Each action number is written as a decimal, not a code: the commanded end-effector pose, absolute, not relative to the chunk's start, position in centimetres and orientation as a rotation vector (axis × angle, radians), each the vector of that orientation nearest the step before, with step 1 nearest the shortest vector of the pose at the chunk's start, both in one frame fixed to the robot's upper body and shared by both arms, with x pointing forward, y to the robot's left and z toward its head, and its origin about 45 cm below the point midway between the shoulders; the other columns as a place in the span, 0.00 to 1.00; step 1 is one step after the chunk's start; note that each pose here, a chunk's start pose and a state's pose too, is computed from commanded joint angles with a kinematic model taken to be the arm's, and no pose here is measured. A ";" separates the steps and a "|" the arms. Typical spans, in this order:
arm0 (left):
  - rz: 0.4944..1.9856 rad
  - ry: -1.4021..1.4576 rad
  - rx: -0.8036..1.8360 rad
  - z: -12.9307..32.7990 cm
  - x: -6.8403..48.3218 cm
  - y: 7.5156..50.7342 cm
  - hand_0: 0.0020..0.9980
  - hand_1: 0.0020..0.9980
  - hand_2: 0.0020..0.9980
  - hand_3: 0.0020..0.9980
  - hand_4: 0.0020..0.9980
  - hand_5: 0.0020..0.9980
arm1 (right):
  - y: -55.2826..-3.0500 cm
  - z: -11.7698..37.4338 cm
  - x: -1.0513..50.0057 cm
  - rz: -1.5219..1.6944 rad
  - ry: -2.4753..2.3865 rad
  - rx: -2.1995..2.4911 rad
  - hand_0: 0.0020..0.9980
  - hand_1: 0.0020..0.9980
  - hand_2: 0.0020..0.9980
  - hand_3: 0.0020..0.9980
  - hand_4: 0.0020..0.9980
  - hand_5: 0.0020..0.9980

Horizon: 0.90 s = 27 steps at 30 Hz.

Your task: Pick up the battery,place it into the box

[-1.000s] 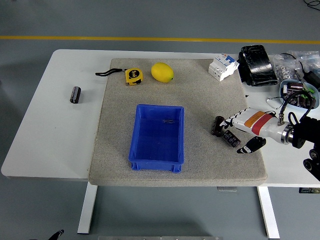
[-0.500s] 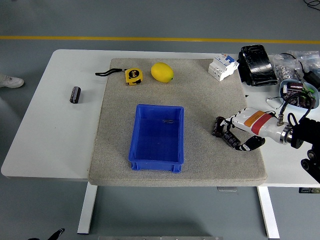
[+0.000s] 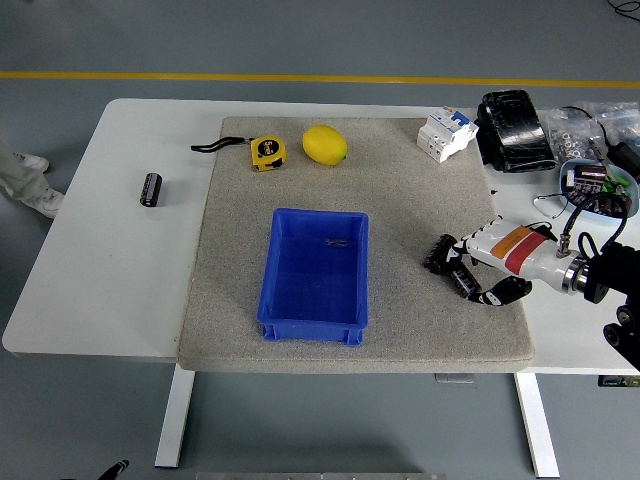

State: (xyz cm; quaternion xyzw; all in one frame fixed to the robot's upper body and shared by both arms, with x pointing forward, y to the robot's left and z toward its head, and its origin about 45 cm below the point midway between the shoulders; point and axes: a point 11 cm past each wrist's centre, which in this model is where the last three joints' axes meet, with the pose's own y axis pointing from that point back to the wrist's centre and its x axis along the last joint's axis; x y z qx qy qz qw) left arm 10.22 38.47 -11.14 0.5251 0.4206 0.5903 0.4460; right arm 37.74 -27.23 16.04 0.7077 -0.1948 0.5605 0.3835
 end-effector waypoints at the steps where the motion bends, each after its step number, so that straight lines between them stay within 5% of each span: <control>1: 1.462 1.042 1.301 -11.1 10.2 38.5 0.75 0.75 0.90 0.87 0.82 0.88 | -27.2 16.1 37.7 1.430 -0.499 1.805 0.51 0.46 0.49 0.46 0.63 0.00; 17: 1.469 1.042 1.301 -11.1 10.2 38.8 0.75 0.75 0.90 0.87 0.82 0.88 | -27.3 18.7 38.3 1.478 -0.556 1.795 0.50 0.45 0.48 0.46 0.61 0.00; 27: 1.479 1.049 1.304 -11.1 9.9 39.0 0.75 0.75 0.89 0.87 0.82 0.88 | -21.0 25.4 38.4 1.679 -0.594 1.885 0.50 0.45 0.49 0.47 0.62 0.00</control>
